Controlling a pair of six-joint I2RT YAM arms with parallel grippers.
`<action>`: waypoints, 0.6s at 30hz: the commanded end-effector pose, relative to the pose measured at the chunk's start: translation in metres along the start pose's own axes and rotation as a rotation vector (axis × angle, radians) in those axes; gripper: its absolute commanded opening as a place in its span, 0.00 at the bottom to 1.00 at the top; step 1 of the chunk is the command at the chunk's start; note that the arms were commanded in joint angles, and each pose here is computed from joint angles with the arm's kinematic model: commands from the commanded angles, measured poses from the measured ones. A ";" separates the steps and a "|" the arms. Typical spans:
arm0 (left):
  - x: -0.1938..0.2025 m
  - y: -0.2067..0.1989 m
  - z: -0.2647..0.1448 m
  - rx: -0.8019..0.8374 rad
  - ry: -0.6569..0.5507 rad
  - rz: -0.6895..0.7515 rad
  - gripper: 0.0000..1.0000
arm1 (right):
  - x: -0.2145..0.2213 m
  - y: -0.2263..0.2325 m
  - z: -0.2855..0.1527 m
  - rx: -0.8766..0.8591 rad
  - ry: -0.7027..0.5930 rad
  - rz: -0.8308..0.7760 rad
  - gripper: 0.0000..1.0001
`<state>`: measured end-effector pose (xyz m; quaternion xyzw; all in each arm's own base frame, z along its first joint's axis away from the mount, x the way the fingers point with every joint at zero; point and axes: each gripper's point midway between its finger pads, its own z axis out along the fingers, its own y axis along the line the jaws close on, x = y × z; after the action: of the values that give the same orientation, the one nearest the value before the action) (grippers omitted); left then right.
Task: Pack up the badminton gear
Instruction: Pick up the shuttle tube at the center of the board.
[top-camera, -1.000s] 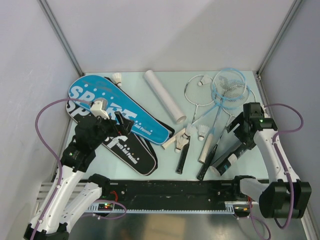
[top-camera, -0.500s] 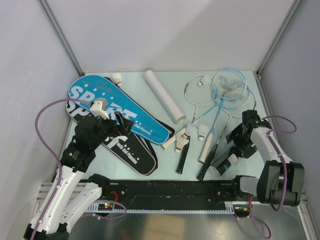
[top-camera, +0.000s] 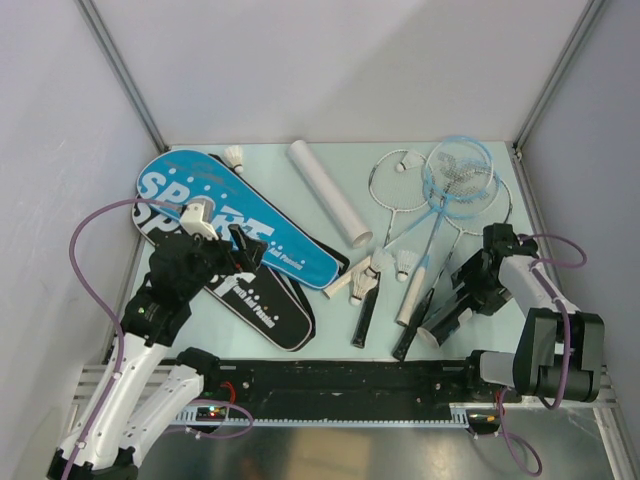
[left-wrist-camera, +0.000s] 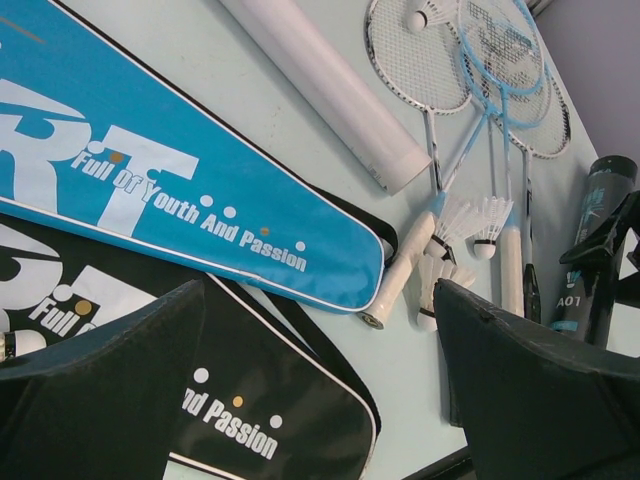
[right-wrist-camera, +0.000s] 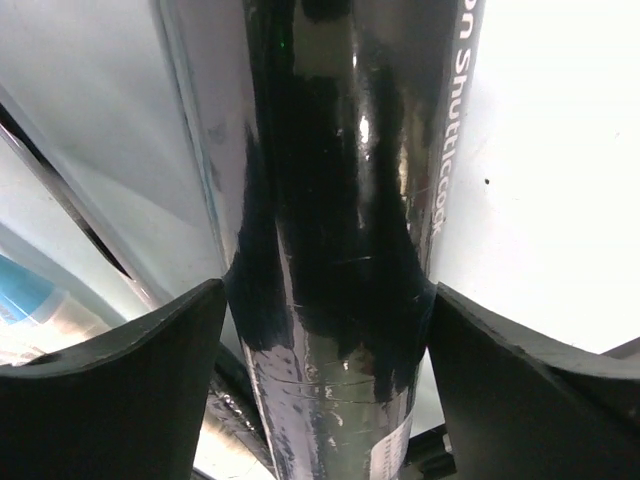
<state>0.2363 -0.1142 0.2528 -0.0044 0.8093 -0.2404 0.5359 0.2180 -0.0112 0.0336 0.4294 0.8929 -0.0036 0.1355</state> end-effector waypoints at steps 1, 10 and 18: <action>-0.010 0.001 -0.001 -0.006 -0.051 0.000 1.00 | -0.009 0.005 -0.001 -0.031 -0.043 0.003 0.79; -0.008 -0.002 -0.001 0.015 -0.043 0.001 1.00 | -0.030 0.009 -0.038 -0.127 -0.210 -0.056 0.61; -0.016 -0.028 -0.005 0.127 -0.016 -0.004 1.00 | -0.046 0.063 -0.117 -0.392 -0.420 -0.266 0.58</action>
<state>0.2338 -0.1189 0.2510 0.0044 0.8106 -0.2511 0.5290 0.2317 -0.0129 0.1032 0.3582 0.8857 0.0226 0.2944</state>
